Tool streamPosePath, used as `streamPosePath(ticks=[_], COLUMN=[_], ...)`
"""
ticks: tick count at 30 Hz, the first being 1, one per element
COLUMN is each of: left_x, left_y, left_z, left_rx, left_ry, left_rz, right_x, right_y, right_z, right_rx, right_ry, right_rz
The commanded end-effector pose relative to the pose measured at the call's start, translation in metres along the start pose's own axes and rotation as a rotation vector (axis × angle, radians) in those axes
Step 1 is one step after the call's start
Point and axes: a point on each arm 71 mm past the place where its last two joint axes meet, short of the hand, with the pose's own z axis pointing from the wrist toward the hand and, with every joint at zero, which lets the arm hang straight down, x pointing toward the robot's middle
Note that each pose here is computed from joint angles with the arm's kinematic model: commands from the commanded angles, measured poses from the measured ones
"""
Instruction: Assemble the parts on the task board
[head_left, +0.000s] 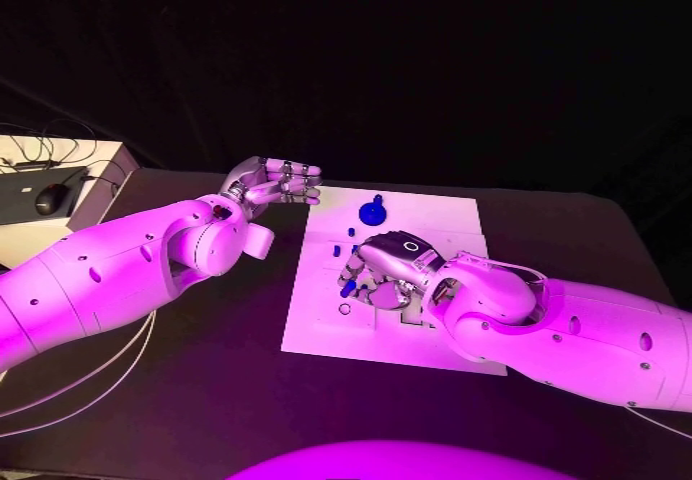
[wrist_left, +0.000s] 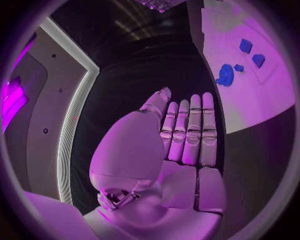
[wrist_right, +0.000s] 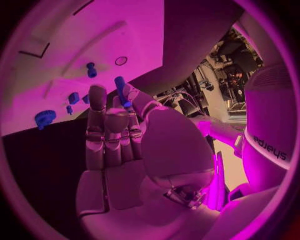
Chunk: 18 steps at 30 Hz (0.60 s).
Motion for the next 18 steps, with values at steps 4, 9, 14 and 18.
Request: streamPosePath(ticks=[4, 9, 14, 18], left_x=[0.0029, 0.0022, 0.0016, 0.0012], left_y=[-0.0015, -0.0014, -0.0014, -0.0013], left_z=[0.0004, 0.0002, 0.0, -0.0001], left_rx=[0.014, 0.013, 0.012, 0.011], left_ry=[0.01, 0.009, 0.008, 0.007], left_rz=[-0.012, -0.011, -0.011, -0.01], right_x=[0.012, 0.018, 0.02, 0.022], right_y=[0.003, 0.002, 0.001, 0.002], right_z=[0.003, 0.003, 0.003, 0.003], right_rx=[-0.017, -0.013, -0.009, -0.014], right_ry=[0.043, 0.059, 0.066, 0.072], right_rz=[-0.021, -0.03, -0.036, -0.036])
